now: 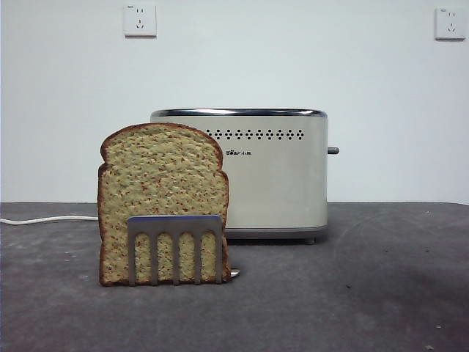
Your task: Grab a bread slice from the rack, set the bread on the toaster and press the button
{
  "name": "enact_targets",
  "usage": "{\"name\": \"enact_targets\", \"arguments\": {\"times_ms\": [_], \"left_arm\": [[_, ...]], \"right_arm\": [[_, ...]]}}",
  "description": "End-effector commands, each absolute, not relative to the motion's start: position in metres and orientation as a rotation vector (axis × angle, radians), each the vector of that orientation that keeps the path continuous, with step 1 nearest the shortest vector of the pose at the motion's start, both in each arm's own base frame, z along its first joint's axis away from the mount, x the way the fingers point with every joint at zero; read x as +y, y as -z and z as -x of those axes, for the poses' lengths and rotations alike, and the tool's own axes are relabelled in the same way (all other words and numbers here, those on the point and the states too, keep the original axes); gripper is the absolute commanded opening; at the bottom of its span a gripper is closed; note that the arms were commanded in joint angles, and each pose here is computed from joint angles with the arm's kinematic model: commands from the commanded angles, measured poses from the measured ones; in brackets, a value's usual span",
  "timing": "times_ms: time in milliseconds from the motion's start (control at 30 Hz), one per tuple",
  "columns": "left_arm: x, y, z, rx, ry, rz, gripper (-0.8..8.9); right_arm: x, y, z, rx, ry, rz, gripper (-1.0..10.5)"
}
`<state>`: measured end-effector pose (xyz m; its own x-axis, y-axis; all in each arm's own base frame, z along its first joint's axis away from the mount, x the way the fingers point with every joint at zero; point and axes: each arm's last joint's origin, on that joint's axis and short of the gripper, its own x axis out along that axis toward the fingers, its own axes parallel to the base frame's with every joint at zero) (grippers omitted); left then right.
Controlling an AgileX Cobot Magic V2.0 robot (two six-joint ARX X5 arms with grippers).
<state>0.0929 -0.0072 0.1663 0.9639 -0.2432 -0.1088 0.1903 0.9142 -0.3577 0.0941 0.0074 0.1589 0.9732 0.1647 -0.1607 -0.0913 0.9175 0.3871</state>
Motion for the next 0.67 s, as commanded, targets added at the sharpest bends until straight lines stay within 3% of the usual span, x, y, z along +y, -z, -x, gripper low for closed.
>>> {"name": "enact_targets", "arguments": {"times_ms": [33,300,667], "left_arm": [[-0.007,-0.185,-0.088,0.110,0.234,0.359,-0.07],[-0.009,-0.228,-0.080,0.094,0.318,0.339,-0.08],[-0.016,-0.293,-0.093,0.255,0.597,0.144,-0.08]], "right_arm": [[0.008,-0.176,-0.093,0.155,-0.148,-0.408,-0.1],[0.009,-0.224,-0.094,0.161,-0.196,-0.401,-0.1],[0.016,-0.308,-0.108,0.380,-0.415,-0.177,-0.1]]}}
